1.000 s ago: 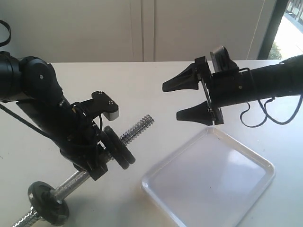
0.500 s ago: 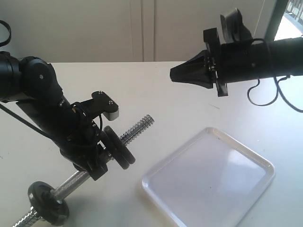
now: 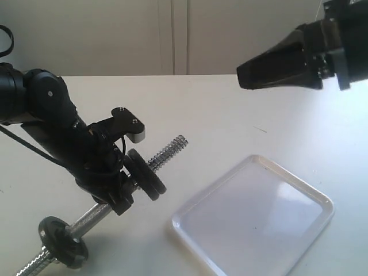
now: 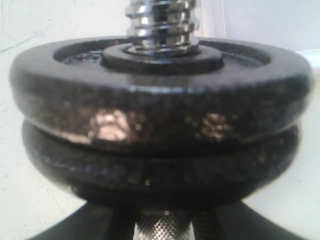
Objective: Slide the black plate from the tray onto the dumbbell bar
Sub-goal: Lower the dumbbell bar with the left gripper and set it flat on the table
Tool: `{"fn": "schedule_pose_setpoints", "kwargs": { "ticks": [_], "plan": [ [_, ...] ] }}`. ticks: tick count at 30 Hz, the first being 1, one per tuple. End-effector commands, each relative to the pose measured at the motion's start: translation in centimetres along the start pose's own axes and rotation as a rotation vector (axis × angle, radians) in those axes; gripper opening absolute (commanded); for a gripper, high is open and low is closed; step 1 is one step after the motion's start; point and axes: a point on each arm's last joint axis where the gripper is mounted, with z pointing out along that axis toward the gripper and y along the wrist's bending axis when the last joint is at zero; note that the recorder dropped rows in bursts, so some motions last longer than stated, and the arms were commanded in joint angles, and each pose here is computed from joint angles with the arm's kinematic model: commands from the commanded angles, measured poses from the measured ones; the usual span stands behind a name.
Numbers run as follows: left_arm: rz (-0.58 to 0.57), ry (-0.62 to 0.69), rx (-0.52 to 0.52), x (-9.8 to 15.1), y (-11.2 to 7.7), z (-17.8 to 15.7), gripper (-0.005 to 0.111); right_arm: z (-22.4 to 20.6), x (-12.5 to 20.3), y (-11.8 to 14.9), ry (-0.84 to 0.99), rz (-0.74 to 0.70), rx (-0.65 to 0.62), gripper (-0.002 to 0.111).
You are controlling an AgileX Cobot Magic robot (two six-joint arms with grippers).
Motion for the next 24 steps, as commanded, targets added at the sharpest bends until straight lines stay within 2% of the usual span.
{"fn": "schedule_pose_setpoints", "kwargs": {
  "ticks": [1,4,7,15,20,24],
  "plan": [
    [-0.050,-0.184,-0.053,-1.9,0.0,-2.0,0.000,-1.3,3.6,2.1,0.021,-0.023,0.076,0.000],
    [-0.046,-0.195,-0.062,-2.9,0.6,-1.6,0.000,-2.1,6.0,2.5,-0.010,-0.017,0.234,0.000],
    [-0.045,-0.210,-0.064,-4.5,1.4,-1.1,0.000,-2.6,7.2,2.6,-0.020,-0.002,0.312,0.000],
    [-0.074,-0.281,-0.026,-8.9,2.9,-0.4,0.000,-2.2,8.2,2.5,0.026,0.010,0.314,0.000],
    [-0.014,-0.315,-0.011,-12.4,2.4,1.2,0.000,-2.2,8.2,2.5,0.025,0.015,0.317,0.000],
    [0.006,-0.353,-0.021,-14.7,3.1,2.2,0.000,-2.2,8.2,2.5,0.029,0.012,0.321,0.000]
  ]
}}
